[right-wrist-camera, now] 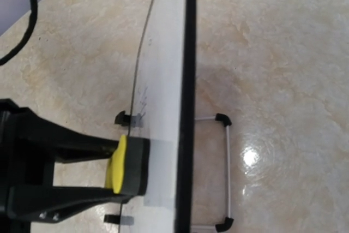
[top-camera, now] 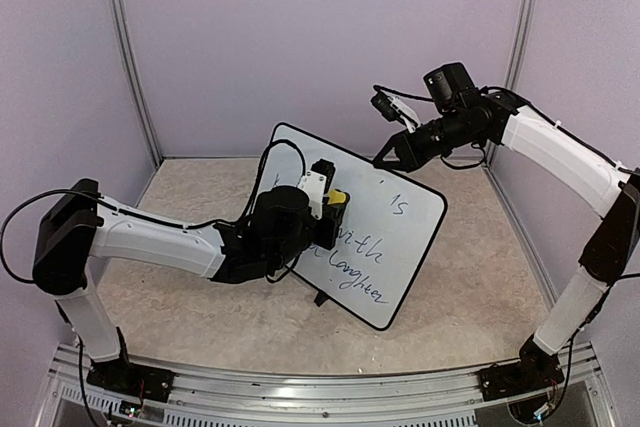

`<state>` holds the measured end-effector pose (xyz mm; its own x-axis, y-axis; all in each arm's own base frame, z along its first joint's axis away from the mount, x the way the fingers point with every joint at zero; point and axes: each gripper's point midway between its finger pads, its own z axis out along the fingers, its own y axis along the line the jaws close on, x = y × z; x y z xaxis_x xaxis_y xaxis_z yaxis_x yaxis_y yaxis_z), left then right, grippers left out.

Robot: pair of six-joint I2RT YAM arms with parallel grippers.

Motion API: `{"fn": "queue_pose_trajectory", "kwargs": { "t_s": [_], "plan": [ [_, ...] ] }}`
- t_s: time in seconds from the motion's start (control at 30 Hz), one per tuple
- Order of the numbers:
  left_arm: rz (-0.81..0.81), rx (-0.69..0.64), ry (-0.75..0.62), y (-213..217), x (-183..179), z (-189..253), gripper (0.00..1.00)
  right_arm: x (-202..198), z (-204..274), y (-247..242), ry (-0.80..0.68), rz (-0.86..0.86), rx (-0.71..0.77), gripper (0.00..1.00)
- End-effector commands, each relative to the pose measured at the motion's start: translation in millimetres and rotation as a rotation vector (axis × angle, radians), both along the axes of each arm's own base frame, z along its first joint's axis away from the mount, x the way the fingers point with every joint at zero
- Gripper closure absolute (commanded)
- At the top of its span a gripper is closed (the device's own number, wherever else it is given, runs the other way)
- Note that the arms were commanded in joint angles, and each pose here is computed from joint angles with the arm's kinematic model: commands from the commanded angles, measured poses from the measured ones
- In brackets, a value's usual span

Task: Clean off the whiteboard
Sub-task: Erase the center of the whiteboard.

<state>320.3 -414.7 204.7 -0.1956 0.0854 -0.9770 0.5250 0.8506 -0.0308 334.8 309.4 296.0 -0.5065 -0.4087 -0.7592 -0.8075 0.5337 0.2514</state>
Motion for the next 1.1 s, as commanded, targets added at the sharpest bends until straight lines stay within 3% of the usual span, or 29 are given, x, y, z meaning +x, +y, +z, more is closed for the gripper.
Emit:
{"fn": "queue_pose_trajectory", "kwargs": {
  "t_s": [0.0,0.43,0.9,1.07],
  "plan": [
    [0.042,0.07,0.037,13,7,-24,0.88,-61,34,30,0.065,0.221,0.107,0.92],
    [0.028,0.065,0.036,9,3,-26,0.88,-50,22,41,0.148,0.187,0.094,0.77],
    [0.025,0.066,0.04,9,0,-32,0.88,-52,16,55,0.283,0.189,0.164,0.77],
    [0.021,0.064,0.036,8,-1,-31,0.88,-47,23,55,0.267,0.159,0.167,0.77]
  ]
}}
